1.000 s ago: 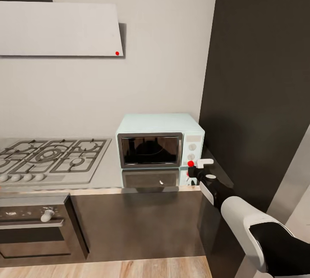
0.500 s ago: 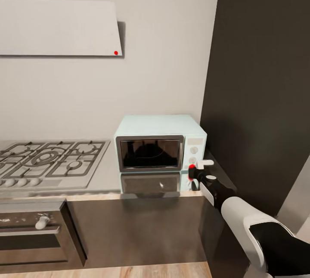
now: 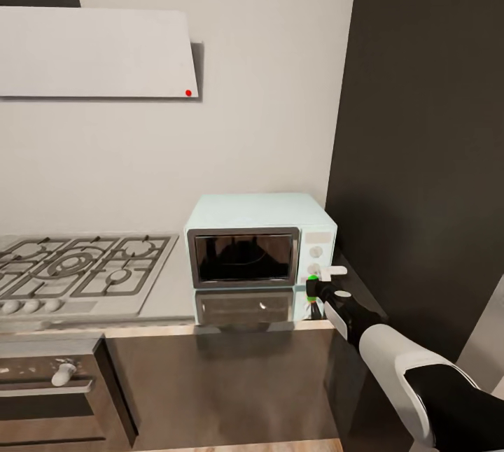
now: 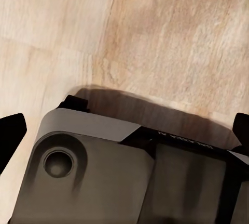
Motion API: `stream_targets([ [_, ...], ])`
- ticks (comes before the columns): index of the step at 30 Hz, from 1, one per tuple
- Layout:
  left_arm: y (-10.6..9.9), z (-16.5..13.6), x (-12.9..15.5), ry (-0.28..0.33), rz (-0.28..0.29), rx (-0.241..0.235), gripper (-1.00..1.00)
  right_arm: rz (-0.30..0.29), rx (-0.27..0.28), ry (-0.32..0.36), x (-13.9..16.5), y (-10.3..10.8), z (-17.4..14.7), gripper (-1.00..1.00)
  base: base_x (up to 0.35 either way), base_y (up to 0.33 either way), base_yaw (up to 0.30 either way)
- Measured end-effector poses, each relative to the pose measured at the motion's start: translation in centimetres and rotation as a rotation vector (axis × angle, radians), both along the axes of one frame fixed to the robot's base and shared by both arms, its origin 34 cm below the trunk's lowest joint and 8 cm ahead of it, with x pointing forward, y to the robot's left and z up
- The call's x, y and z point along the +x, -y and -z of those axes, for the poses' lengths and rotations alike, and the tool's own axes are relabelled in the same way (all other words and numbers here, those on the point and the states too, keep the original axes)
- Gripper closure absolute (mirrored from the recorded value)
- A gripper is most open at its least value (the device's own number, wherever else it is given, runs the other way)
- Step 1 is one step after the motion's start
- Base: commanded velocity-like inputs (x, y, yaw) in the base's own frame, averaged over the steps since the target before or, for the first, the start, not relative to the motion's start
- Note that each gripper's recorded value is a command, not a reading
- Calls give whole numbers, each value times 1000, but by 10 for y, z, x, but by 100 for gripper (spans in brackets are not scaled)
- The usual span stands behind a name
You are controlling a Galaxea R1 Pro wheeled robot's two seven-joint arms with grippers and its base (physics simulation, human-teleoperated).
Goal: In the kitchen, take the popcorn bag from the countertop, put it into the microwave, and heat it until the popcorn is cooked so the cooked popcorn ends up inside the bag.
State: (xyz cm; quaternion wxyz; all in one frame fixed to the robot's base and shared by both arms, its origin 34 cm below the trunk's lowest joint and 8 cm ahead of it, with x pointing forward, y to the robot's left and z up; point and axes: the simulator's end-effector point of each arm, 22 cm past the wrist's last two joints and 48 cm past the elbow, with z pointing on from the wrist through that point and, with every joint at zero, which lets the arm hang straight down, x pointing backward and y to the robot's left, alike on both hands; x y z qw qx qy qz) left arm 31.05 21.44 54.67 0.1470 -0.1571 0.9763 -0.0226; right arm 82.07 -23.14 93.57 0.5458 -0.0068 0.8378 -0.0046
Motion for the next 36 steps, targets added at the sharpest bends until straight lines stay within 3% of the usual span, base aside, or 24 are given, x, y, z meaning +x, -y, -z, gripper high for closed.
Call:
stream_targets([
  [6,3,2,1,-3,2,-3,-100,1,0,1,5,0,0,100,-67,0,0],
  [16,4,8,4,-21,2,-3,-100,-12,-15,-7,18,-3,9,100,-319,0,0],
  [26,4,8,4,-21,2,-3,-100,-18,-14,28,27,-4,-12,100,-335,0,0],
  [36,5,8,4,-22,4,-3,-100,-23,-2,-43,29,-8,-28,100,-180,0,0],
])
